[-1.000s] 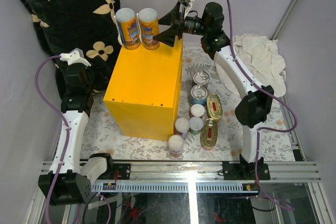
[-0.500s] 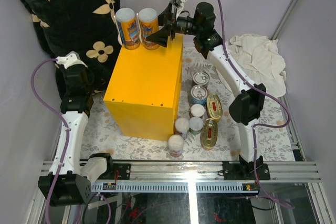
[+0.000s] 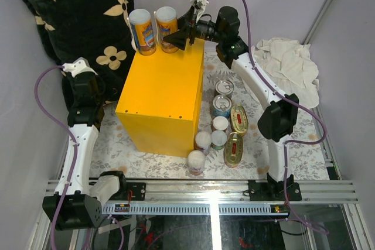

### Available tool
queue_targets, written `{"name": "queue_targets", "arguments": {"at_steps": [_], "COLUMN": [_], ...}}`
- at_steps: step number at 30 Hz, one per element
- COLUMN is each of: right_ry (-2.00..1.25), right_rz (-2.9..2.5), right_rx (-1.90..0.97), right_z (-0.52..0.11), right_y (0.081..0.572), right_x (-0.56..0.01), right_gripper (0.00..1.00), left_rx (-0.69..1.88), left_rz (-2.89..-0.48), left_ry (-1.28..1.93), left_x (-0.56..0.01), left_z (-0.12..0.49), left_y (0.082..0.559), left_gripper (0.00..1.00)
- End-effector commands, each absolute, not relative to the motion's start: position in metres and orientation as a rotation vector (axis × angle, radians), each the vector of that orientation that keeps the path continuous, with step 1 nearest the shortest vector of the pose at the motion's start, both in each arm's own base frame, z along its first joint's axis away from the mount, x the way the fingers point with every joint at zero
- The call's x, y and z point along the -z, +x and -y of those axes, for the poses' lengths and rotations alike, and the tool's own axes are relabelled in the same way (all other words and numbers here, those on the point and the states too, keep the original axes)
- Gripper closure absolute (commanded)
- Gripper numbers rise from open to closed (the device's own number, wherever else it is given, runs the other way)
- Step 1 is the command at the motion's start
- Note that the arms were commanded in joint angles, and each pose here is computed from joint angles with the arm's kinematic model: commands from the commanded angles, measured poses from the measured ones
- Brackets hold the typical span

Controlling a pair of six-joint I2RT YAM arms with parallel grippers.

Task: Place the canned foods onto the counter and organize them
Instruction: Place the canned food on the counter.

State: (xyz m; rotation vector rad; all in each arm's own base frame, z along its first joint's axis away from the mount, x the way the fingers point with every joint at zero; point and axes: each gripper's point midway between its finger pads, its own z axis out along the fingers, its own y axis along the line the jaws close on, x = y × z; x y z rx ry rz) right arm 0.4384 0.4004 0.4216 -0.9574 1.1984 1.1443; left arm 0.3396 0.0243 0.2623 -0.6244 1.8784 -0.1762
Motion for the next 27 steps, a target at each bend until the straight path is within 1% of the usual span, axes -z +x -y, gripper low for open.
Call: {"name": "queue_targets", "arguments": {"at_steps": [1, 9, 27], "right_ry": [-0.878, -0.863, -0.807], "right_rz": [-1.13, -1.155, -1.174], "right_rx": [-1.076, -1.013, -0.98], "right_z": [-0.392, -0.409, -0.422], "right_y": [0.436, 0.441, 0.451], "right_x": [-0.455, -0.449, -0.443], "right_gripper": [0.4, 0.43, 0.44], "left_rx": [0.164, 0.166, 0.173], "left_rz": [-1.845, -1.848, -1.848], "left_ry": [-0.606, -0.603, -0.599], "left_x": [-0.274, -0.273, -0.274], "left_z": [-0.028, -0.027, -0.027], "left_y": [0.34, 0.34, 0.339], "left_gripper": [0.0, 0.0, 0.0]}}
